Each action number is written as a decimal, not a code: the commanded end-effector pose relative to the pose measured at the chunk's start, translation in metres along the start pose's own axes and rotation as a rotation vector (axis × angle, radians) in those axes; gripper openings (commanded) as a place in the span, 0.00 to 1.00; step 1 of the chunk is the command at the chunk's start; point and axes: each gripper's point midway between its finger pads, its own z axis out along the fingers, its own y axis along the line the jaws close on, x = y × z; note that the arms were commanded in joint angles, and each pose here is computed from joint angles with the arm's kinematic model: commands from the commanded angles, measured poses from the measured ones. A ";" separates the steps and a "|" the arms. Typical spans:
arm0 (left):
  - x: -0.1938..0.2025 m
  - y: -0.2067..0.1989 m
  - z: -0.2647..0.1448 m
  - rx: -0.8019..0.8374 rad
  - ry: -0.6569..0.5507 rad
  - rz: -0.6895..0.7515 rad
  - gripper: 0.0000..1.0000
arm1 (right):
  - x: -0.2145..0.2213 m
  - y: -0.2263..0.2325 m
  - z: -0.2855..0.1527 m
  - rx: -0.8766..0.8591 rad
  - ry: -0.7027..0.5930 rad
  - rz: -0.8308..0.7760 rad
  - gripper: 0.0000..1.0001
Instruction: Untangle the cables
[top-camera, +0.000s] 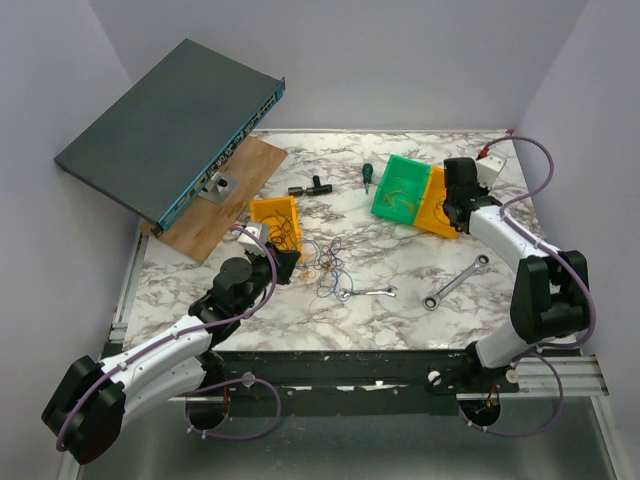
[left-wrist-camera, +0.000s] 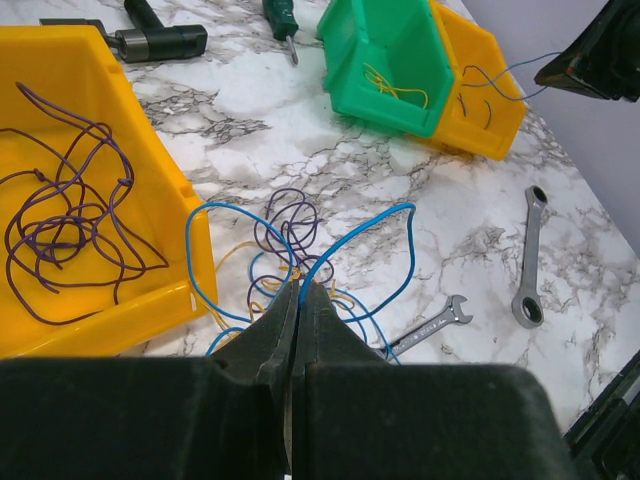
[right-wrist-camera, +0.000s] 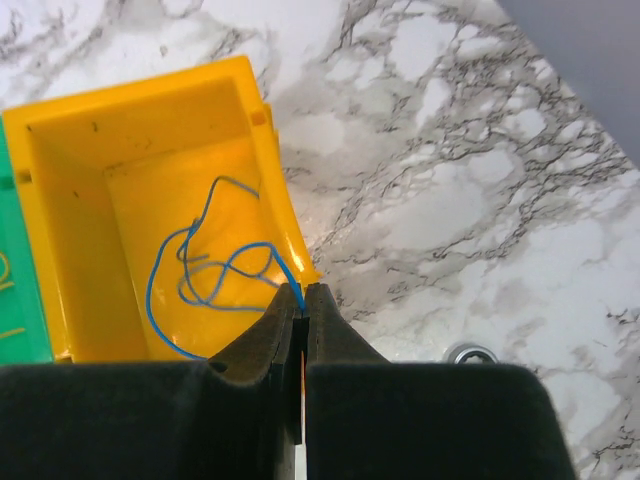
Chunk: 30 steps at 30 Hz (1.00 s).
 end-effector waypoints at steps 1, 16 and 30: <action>-0.015 -0.013 0.003 0.048 -0.031 0.007 0.00 | -0.018 -0.016 -0.006 0.054 -0.066 0.039 0.01; -0.010 -0.023 0.006 0.101 -0.004 0.022 0.00 | 0.008 0.050 0.033 -0.123 0.065 -0.073 0.11; -0.019 -0.051 -0.001 0.232 -0.033 0.068 0.00 | 0.010 0.073 -0.108 -0.811 0.068 -0.152 0.74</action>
